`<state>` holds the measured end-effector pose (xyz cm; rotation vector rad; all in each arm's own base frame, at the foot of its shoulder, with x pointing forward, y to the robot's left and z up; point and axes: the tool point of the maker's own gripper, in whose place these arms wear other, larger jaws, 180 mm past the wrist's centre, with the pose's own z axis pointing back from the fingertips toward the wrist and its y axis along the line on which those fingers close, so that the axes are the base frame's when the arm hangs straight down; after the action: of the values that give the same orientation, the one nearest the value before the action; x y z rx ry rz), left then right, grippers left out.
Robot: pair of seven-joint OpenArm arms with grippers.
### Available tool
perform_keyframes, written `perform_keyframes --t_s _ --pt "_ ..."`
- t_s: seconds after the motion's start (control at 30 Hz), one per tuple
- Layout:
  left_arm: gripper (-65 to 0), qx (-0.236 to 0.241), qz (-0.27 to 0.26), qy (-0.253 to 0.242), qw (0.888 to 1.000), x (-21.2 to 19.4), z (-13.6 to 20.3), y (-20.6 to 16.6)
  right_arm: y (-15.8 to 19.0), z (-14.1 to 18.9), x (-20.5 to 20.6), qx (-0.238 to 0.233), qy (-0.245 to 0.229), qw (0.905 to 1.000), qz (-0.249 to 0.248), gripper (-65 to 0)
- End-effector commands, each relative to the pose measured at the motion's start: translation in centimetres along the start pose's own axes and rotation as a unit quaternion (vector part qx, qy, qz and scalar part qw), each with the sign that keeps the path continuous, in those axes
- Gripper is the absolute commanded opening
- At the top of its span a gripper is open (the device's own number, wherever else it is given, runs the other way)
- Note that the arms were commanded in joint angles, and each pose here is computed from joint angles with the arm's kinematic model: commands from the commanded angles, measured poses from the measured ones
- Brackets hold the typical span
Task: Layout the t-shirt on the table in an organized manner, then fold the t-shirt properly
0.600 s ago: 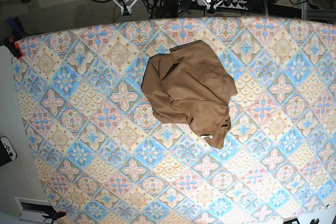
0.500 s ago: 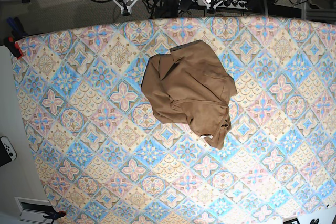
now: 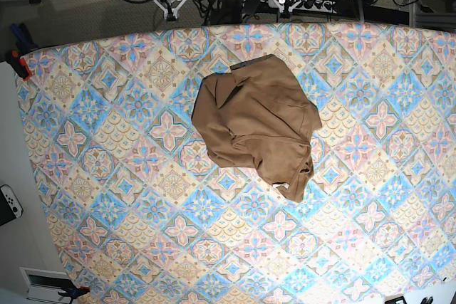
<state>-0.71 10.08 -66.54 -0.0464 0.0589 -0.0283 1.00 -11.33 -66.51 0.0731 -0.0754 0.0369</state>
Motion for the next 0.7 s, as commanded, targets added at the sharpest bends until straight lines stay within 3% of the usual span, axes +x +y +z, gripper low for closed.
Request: perform_keyframes --t_s 0.0,0.53,0.67 --pt "-64.7 -0.002 -0.003 0.001 1.000 -0.1 0.0 -0.3 -0.2 0.0 0.4 0.001 -0.006 1.0000 -0.002 -64.6" --pt "-64.7 -0.002 -0.002 0.005 1.000 -0.5 0.0 -0.3 -0.4 0.0 0.1 -0.002 -0.004 1.0000 -0.002 -65.0" --pt "-64.7 0.002 0.000 0.014 1.000 -2.5 -0.1 0.2 -2.8 0.2 -0.1 -0.022 -0.006 0.9993 -0.028 -65.0"
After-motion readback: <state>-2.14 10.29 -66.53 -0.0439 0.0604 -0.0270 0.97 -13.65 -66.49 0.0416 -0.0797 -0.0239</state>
